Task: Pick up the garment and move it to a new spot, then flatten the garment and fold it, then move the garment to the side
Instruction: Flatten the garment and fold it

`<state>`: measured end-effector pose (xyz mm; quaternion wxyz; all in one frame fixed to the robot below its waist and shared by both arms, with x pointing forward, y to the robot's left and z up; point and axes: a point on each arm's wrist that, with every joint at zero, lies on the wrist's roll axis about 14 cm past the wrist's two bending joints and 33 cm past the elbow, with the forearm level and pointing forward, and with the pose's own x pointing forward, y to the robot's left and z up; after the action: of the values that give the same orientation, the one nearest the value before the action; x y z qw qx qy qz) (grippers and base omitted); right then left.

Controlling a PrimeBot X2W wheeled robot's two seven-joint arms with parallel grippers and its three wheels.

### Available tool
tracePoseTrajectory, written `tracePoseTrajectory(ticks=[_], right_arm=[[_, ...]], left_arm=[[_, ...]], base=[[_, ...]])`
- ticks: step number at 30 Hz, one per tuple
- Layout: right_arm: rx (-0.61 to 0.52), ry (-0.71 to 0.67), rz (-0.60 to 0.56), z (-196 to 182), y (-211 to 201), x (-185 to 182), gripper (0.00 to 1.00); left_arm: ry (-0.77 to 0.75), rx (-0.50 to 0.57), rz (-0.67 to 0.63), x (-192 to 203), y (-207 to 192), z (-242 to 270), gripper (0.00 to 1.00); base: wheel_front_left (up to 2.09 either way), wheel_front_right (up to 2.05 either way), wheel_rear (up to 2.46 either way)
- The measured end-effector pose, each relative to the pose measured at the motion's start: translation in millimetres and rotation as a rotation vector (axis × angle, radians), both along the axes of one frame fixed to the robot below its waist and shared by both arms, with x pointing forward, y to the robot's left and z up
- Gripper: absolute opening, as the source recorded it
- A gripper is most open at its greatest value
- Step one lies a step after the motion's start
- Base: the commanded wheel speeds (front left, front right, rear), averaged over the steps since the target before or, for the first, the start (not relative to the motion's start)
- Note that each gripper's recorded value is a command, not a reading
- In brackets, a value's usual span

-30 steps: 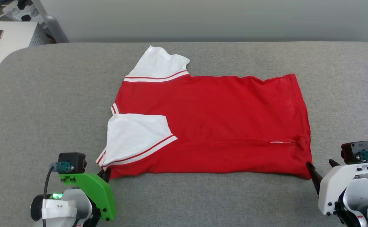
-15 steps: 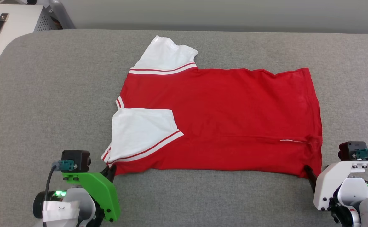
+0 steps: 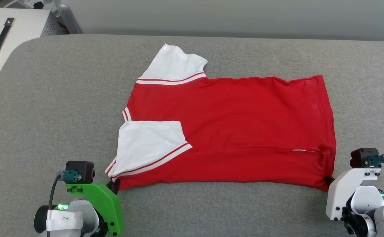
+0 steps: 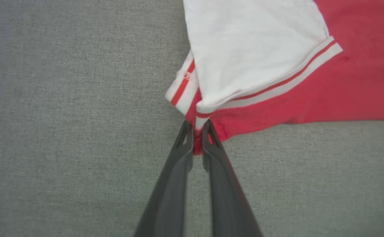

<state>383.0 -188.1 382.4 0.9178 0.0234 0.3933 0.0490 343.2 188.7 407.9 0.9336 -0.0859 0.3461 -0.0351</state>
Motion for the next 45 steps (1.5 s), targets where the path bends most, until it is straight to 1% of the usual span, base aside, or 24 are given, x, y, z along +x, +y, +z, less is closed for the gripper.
tracePoseTrajectory(ticks=[5,9,13,16,22,27,33,45], right_arm=[[-0.025,-0.025,0.001,12.4,-12.3,-1.3,0.00],[-0.037,-0.034,-0.001,22.5,-22.4,-8.6,0.00],[-0.057,-0.033,-0.005,31.2,-33.5,-19.7,0.00],[-0.052,-0.007,-0.015,32.2,-39.4,-32.0,0.00],[-0.059,0.067,-0.040,24.3,-49.7,-57.7,0.00],[-0.035,0.126,-0.057,11.9,-46.4,-74.5,0.00],[-0.028,0.142,-0.063,3.2,-43.8,-77.6,0.00],[-0.020,0.156,-0.070,-10.8,-42.4,-76.5,0.00]], left_arm=[[-0.009,-0.009,-0.010,-5.3,-2.3,4.4,0.00],[0.008,-0.012,-0.024,-19.3,-5.5,1.8,0.00],[0.020,-0.021,-0.035,-33.0,-9.6,-0.4,0.00],[0.036,-0.025,-0.045,-42.6,-13.0,-3.7,0.00],[0.084,-0.036,-0.069,-57.5,-21.4,-15.7,0.00],[0.131,-0.029,-0.073,-64.1,-20.7,-30.1,0.00],[0.173,-0.030,-0.079,-67.7,-21.7,-43.2,0.00],[0.197,-0.022,-0.095,-64.1,-19.1,-53.6,0.00]], base=[[0.00,0.00,0.00],[0.00,0.00,0.00],[0.00,0.00,0.00],[0.00,0.00,0.00],[0.00,0.00,0.00],[0.00,0.00,0.00],[0.00,0.00,0.00],[0.00,0.00,0.00]])
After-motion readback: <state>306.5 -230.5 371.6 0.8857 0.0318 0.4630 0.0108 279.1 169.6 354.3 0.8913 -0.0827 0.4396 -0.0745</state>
